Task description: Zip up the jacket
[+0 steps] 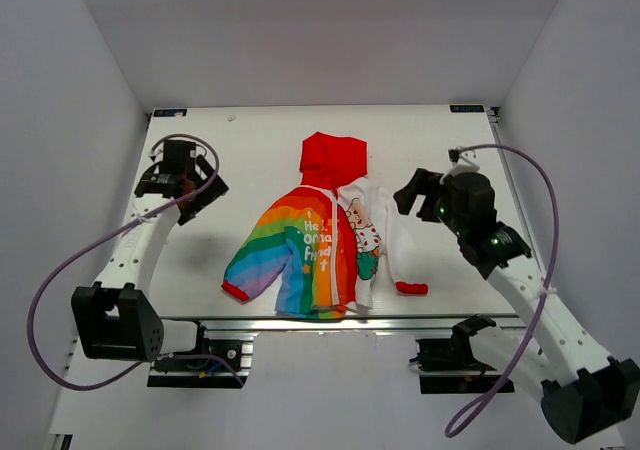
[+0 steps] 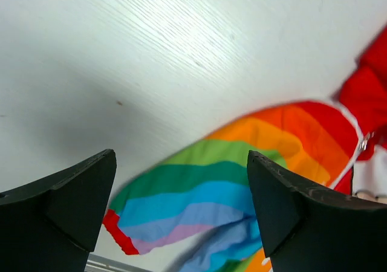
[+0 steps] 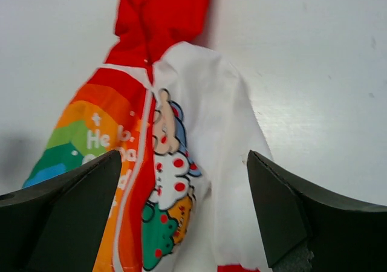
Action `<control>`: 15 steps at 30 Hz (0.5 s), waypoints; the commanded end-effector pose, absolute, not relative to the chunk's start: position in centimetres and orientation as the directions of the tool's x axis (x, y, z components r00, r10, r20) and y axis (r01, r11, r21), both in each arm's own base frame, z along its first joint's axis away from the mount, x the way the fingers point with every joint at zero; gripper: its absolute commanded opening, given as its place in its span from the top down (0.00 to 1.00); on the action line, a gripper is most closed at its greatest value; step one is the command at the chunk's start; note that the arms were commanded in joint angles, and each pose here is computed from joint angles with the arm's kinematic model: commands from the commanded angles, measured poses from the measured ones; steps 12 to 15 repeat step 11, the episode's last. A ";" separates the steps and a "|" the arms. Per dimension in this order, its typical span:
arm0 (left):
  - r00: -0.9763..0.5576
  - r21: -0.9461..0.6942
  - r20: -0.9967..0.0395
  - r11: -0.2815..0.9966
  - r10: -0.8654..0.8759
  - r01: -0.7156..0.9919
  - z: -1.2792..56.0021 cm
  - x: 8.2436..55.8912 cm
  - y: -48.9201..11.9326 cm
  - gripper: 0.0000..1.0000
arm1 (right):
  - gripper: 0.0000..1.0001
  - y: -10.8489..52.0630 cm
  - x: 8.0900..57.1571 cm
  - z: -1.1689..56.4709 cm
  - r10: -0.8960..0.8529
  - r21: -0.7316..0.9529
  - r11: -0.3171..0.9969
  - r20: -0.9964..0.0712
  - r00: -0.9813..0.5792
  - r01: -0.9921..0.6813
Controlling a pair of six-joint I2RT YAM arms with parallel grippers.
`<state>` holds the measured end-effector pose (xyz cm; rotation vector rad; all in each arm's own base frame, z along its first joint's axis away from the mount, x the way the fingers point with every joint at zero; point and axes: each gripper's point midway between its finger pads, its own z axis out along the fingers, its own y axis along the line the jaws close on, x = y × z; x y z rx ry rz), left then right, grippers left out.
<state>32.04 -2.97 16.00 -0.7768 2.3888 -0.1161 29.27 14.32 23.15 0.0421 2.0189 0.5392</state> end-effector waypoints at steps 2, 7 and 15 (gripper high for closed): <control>-0.595 -0.282 -0.559 0.807 -0.577 -0.518 18.1 32.1 -1.8 0.02 | 0.11 10.2 27.3 20.1 0.296 0.343 0.939 -0.820 -0.490 -0.008; -0.546 -0.356 -0.590 0.799 -0.594 -0.485 18.2 31.5 -2.2 0.02 | 0.11 9.5 26.2 18.8 0.314 0.353 0.936 -0.827 -0.467 0.004; -0.545 -0.371 -0.592 0.801 -0.593 -0.469 18.4 31.5 -2.5 0.02 | 0.11 9.2 26.3 18.5 0.310 0.341 0.940 -0.833 -0.458 0.015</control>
